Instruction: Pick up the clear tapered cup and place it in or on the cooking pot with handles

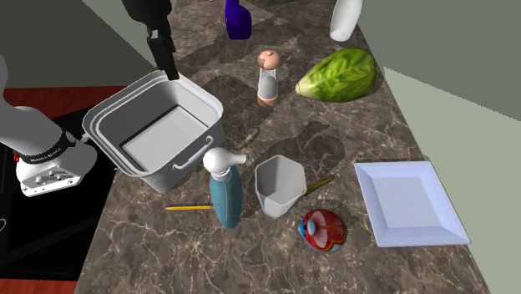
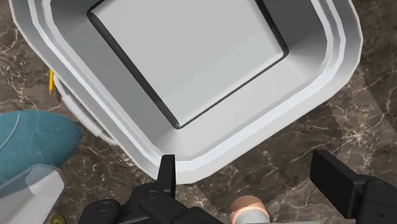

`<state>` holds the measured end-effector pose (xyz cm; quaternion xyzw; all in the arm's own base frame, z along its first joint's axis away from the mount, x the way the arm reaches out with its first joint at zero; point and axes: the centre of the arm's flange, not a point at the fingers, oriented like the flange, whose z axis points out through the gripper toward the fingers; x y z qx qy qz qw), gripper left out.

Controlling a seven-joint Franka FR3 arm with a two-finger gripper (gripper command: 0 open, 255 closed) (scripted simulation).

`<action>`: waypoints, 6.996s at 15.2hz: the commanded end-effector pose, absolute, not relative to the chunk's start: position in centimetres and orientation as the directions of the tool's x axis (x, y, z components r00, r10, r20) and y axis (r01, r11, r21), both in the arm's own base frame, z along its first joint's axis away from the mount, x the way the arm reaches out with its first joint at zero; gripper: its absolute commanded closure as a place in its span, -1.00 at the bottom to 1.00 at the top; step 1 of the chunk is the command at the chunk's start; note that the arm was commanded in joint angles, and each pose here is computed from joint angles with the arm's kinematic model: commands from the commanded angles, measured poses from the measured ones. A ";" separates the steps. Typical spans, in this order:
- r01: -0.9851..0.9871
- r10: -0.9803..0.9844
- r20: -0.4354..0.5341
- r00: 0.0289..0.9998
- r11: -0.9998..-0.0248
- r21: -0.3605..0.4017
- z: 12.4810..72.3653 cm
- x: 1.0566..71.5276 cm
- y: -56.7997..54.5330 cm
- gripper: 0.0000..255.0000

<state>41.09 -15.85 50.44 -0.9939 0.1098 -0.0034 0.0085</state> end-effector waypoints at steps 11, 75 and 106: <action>-0.240 -0.241 -0.004 0.971 -0.969 0.051 45.6 47.7 -28.5 -1.00; -0.260 -0.263 -0.010 0.965 -0.959 0.114 52.2 53.1 -41.2 1.00; -0.260 -0.263 -0.010 0.965 -0.959 0.114 63.0 42.6 -23.1 1.00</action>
